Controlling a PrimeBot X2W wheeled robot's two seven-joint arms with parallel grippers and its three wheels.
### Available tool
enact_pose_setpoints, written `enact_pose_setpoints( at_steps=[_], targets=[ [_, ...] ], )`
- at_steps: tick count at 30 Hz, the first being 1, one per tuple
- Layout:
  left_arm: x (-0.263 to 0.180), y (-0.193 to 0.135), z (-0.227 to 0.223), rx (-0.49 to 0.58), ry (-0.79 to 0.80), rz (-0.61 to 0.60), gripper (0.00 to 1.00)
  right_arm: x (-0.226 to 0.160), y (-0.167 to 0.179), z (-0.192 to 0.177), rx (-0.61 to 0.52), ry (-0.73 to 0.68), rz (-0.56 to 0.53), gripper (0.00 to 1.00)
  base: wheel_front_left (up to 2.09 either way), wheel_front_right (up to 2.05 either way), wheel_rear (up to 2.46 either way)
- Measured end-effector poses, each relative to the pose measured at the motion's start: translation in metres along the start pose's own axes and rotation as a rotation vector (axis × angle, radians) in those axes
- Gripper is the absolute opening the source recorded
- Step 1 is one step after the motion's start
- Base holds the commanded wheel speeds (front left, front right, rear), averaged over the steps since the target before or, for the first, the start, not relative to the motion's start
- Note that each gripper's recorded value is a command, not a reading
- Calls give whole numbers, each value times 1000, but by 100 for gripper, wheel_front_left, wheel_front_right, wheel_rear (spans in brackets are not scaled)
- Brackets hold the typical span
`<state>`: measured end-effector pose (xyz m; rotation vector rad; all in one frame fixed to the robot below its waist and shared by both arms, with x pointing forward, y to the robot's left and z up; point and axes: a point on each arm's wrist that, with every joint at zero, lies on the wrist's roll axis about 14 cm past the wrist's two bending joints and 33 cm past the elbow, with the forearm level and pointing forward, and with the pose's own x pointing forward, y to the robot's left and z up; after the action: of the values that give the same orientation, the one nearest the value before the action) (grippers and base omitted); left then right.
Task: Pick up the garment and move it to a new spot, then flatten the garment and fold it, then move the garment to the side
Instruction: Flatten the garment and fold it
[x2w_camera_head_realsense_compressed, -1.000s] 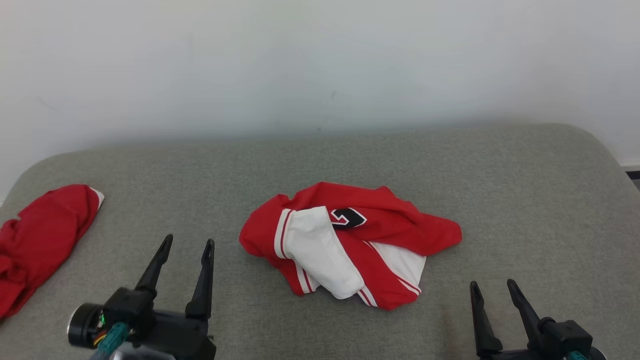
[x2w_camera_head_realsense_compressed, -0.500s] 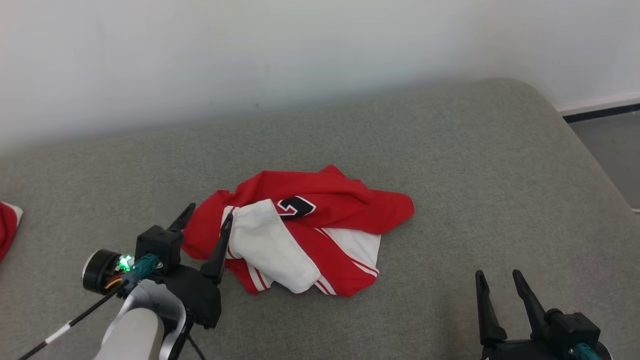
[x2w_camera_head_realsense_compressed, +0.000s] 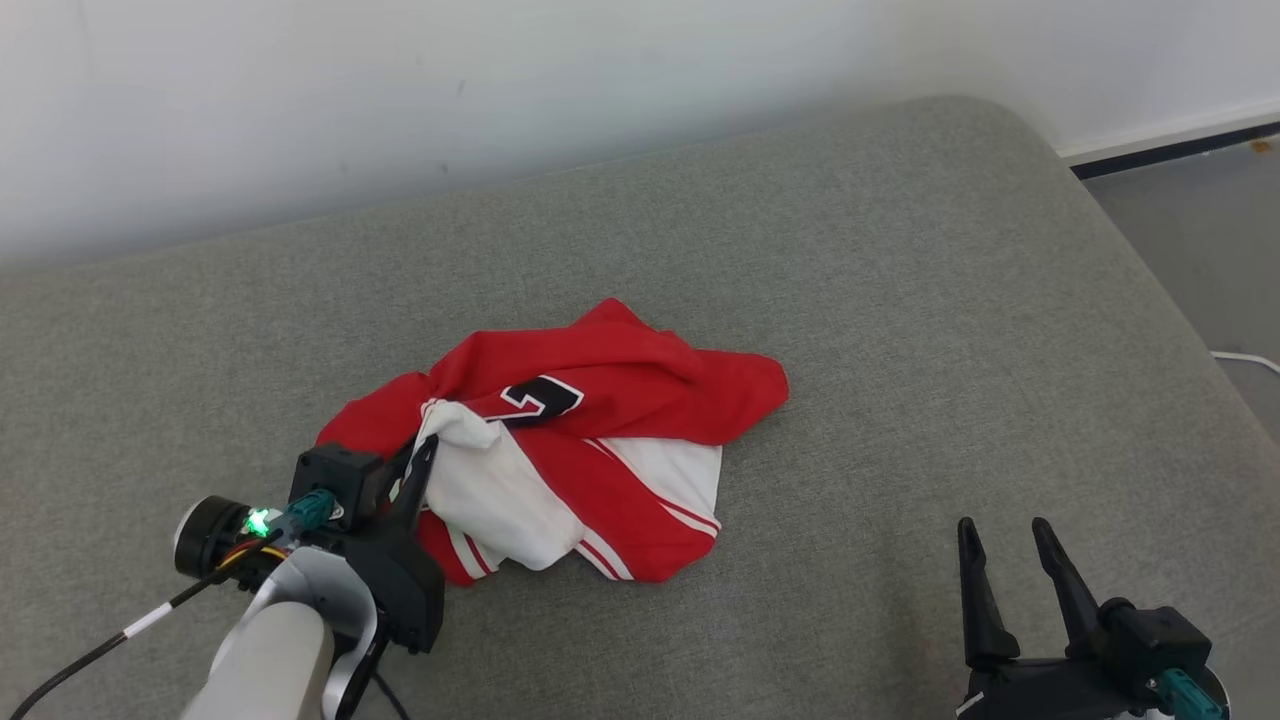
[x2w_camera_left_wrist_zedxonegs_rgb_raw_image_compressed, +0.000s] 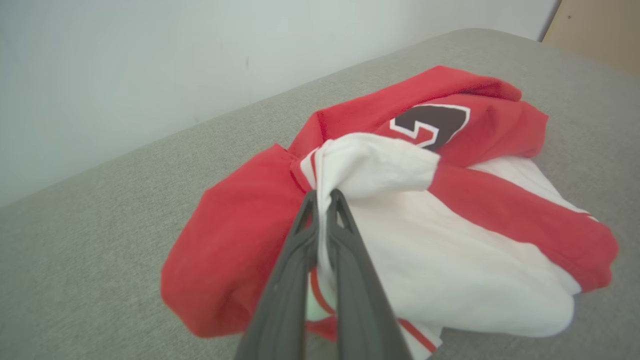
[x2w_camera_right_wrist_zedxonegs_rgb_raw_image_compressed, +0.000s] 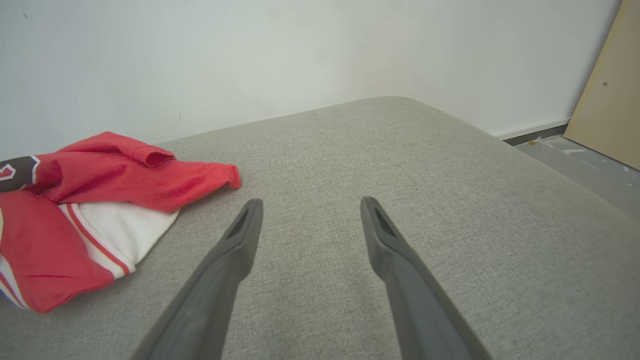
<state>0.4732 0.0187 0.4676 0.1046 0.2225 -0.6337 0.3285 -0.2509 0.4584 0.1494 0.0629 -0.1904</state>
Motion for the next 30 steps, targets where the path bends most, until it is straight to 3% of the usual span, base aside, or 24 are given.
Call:
enact_pose_setpoints(
  at_steps=[7,13,21,26,30],
  targets=[
    [-7,1,44,-13,-155,10,0,0,5,-1,-2,0,19,100,0,0,0],
    [-37,36,108,37,-328,99,0,6,25,3,-3,-15,80,100,0,0,0],
    [-107,101,188,203,-450,270,0,11,50,12,3,-47,158,100,0,0,0],
    [-139,122,239,345,-483,340,0,9,58,16,6,-60,182,100,0,0,0],
    [-142,119,272,385,-522,332,0,7,51,17,11,-63,162,100,0,0,0]
  ],
)
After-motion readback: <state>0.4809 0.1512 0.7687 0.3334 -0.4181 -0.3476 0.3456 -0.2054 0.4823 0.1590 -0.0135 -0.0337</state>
